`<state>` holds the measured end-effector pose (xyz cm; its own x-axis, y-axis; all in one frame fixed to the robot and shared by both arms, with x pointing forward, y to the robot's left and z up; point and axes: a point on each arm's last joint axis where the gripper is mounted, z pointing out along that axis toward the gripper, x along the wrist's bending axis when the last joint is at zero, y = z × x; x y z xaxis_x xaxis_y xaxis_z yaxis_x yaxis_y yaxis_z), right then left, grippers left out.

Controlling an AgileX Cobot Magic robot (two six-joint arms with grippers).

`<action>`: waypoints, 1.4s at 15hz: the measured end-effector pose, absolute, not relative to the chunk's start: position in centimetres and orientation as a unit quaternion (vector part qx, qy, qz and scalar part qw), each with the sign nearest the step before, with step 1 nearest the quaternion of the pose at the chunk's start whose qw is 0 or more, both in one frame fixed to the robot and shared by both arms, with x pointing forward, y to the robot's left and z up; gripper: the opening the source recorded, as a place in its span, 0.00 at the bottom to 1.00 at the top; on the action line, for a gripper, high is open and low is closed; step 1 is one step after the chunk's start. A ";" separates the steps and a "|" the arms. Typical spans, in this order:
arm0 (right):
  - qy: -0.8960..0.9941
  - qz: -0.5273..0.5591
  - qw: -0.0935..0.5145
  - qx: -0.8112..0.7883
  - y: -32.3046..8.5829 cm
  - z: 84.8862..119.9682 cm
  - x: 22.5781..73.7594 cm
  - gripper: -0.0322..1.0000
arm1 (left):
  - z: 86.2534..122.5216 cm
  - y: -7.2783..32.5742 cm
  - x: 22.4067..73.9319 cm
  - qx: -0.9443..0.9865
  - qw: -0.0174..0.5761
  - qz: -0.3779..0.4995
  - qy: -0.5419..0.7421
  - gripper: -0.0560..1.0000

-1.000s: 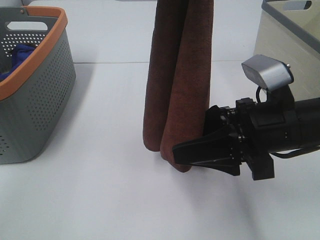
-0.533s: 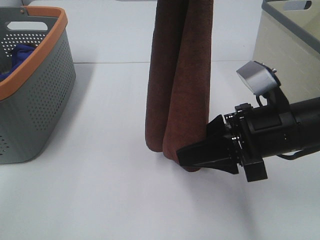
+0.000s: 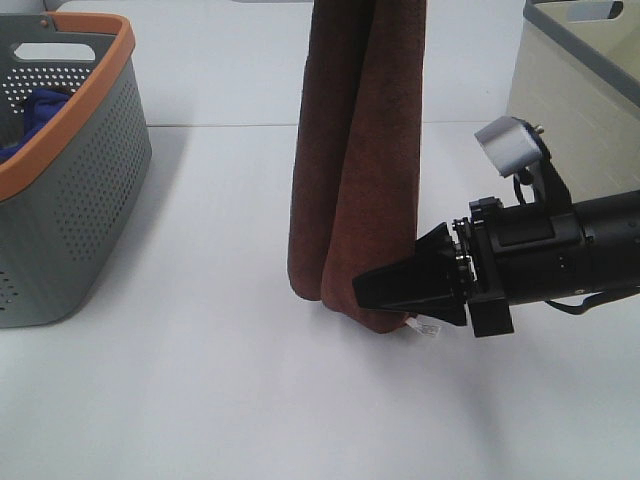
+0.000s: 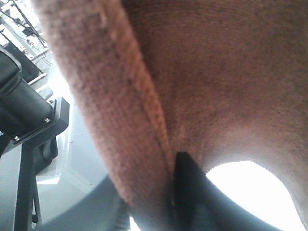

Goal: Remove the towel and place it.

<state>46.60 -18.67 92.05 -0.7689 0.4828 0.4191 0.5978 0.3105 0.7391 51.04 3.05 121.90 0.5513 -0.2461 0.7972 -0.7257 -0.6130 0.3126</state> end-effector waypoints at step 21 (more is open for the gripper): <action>-0.880 -0.312 -0.294 -0.203 -23.0 107.5 45.3 0.03 | 120.3 5.9 53.2 0.909 0.263 0.309 0.091 0.05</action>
